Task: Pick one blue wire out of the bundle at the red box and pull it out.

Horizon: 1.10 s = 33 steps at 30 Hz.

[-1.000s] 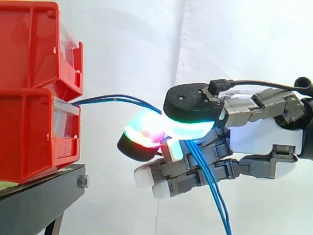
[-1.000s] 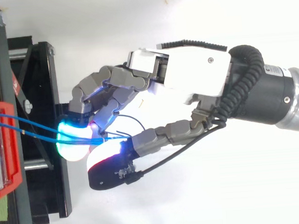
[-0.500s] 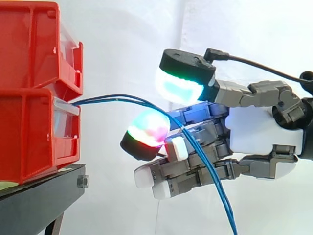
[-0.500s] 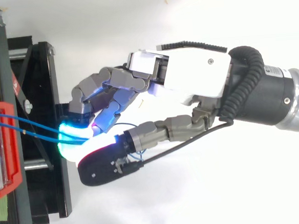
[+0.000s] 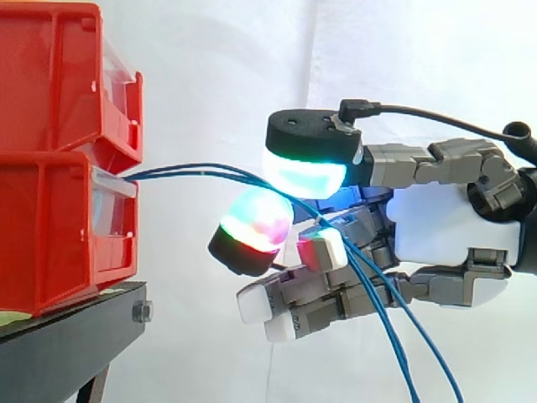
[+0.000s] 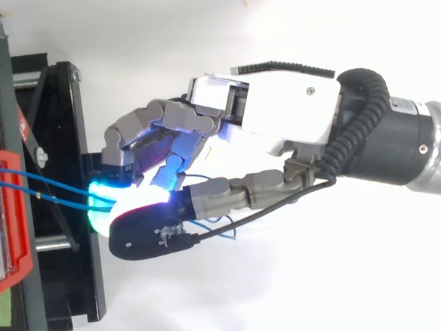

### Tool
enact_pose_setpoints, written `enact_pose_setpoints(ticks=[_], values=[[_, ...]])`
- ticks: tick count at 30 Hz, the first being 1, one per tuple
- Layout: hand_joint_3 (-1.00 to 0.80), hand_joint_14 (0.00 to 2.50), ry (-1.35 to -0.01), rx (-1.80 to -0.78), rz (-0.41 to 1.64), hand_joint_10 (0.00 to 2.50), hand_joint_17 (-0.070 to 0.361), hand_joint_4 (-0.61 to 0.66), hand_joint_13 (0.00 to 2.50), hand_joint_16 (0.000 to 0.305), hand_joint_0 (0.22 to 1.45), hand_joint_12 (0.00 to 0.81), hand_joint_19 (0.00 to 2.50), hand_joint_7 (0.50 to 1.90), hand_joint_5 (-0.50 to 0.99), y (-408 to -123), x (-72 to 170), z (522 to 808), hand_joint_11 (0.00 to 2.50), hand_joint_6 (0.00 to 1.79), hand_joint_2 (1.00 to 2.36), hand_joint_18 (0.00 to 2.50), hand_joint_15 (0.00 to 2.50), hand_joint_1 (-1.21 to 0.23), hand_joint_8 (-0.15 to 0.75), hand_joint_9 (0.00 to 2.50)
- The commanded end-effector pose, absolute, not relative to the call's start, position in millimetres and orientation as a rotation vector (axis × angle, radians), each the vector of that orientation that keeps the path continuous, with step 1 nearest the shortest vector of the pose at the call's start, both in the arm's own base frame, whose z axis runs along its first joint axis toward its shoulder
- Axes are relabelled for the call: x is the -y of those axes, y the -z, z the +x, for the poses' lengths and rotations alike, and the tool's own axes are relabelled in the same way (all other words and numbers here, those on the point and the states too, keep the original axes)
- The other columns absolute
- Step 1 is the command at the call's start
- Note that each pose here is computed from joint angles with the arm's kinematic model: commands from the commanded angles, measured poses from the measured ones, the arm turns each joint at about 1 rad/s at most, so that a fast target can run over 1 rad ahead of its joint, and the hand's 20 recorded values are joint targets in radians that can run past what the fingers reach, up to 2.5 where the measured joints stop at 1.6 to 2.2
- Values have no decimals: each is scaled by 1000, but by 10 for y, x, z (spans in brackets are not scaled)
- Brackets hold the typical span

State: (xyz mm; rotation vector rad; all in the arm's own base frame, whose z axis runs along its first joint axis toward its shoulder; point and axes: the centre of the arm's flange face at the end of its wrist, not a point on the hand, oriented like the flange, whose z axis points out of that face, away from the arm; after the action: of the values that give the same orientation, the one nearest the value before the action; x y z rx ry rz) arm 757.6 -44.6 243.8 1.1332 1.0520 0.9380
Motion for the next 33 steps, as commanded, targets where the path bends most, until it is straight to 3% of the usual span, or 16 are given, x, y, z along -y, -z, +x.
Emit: enact_pose_setpoints(ticks=[1,8,33], values=[[-119,19,-939,-1053,1133,32,145,268,754,65,589,408,499,982,-91,-2438,439,7576,827,771,1019,443,468,-736,305,1230],[-154,22,-940,-1051,1132,33,137,370,746,61,592,395,465,1122,-81,-2449,440,7575,825,713,1021,430,463,-859,313,1227],[-232,20,-939,-1051,1134,33,145,379,689,65,615,388,369,1167,-85,-2438,451,7576,775,692,1018,352,441,-935,325,1137]])
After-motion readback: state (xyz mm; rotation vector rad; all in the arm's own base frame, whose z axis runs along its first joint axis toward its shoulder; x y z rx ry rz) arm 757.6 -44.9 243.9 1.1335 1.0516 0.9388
